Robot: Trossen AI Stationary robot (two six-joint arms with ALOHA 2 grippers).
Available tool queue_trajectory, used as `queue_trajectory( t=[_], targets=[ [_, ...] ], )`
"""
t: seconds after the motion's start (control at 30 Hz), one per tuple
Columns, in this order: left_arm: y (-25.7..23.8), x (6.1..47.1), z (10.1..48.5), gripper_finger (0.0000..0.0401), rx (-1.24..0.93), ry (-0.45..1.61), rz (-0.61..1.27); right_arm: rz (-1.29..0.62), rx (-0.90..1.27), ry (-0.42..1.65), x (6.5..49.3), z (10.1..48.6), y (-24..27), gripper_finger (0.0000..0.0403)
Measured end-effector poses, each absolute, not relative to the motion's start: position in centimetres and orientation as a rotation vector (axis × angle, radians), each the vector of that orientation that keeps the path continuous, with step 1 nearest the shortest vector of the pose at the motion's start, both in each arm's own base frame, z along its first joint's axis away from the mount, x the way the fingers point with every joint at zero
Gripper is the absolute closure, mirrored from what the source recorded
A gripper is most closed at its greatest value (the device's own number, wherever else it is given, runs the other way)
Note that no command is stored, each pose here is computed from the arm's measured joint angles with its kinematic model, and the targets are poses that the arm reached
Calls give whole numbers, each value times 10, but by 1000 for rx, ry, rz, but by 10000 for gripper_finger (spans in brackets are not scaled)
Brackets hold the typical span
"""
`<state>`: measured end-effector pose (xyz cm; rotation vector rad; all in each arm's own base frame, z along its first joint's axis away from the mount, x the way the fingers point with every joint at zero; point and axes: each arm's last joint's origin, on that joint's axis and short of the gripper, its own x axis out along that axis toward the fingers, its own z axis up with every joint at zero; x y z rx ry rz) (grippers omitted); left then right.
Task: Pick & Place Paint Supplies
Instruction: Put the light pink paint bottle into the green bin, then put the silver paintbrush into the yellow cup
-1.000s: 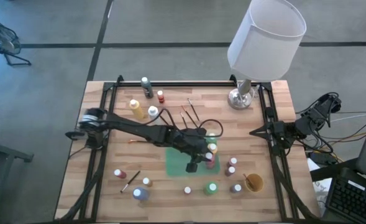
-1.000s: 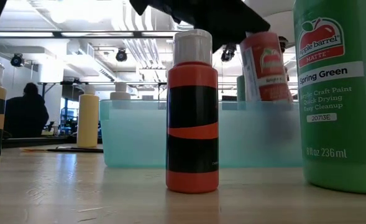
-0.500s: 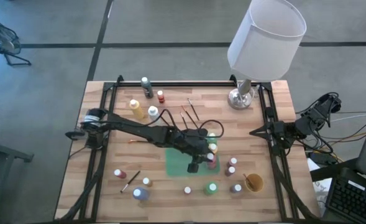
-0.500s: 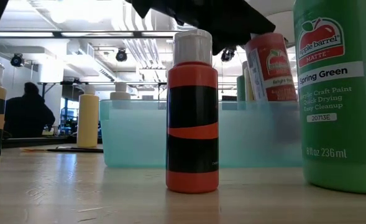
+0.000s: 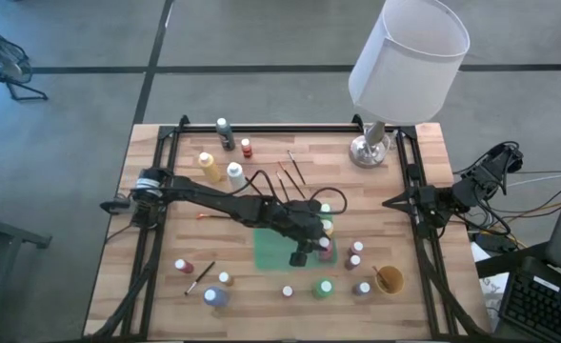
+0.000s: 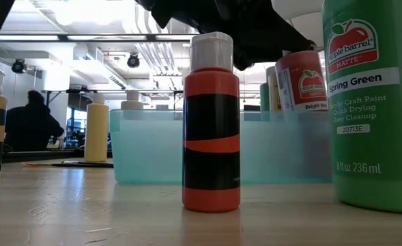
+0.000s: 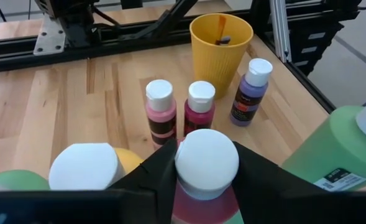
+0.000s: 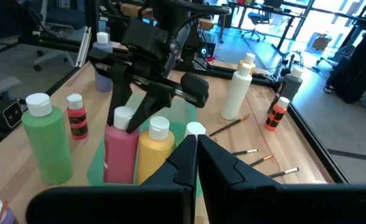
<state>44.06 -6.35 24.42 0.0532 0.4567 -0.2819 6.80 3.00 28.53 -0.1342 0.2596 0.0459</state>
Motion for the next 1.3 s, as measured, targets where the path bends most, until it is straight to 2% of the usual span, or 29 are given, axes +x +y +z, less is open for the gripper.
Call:
queue_trajectory(
  t=[0.47, 0.67, 0.97, 1.3],
  targets=[
    [-63, 439, 248, 244, 78, 450, -286, 46, -134, 259, 68, 285, 30, 394],
    [-61, 426, 277, 243, 116, 394, -290, 46, -134, 259, 68, 285, 30, 394],
    [-53, 382, 329, 243, 192, 417, -253, 46, -134, 260, 68, 285, 30, 394],
    [-39, 318, 374, 245, 270, 499, -51, 46, -134, 260, 68, 285, 30, 394]
  ],
)
